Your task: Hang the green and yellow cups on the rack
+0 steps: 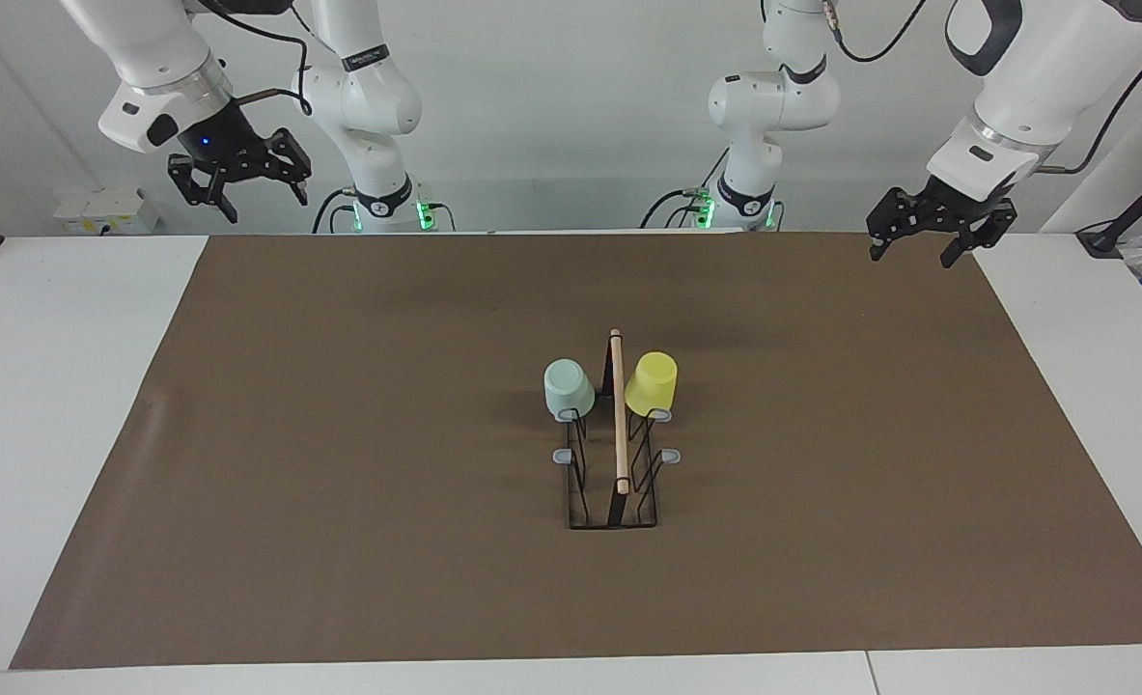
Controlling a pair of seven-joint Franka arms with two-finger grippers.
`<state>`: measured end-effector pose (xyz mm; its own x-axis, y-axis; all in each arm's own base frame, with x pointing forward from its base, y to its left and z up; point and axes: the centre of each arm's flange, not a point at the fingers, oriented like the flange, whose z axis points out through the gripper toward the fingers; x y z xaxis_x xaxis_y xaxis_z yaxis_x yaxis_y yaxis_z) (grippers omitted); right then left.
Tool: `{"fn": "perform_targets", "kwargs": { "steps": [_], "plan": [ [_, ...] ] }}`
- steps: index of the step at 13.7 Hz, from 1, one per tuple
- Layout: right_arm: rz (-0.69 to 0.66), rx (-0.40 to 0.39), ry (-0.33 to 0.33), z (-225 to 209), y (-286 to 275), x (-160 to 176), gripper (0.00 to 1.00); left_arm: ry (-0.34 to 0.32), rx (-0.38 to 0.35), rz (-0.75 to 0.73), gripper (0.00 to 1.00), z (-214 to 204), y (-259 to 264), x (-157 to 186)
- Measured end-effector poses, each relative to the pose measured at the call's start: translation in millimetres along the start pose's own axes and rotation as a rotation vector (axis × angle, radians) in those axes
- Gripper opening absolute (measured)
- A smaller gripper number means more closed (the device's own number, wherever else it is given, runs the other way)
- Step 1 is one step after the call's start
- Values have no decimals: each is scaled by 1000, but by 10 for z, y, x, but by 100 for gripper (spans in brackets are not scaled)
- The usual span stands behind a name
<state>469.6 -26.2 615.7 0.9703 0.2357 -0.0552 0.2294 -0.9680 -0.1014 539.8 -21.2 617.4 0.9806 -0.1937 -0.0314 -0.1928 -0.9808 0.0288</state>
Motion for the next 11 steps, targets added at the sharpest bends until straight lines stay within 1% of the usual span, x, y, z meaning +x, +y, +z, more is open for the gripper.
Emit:
{"fn": "perform_targets", "kwargs": {
  "steps": [2,3,5,7,11],
  "plan": [
    [-5,-17,-12,4,125,198,100,0,0,0,100,0,0,0],
    [-2,-12,-19,13,160,295,100,0,0,0,100,0,0,0],
    [59,-1,-29,0,150,446,100,0,0,0,100,0,0,0],
    [95,5,-29,-25,124,504,100,0,0,0,100,0,0,0],
    [119,13,-26,-33,240,485,100,-1,0,-3,100,5,-18,-3]
  ]
}}
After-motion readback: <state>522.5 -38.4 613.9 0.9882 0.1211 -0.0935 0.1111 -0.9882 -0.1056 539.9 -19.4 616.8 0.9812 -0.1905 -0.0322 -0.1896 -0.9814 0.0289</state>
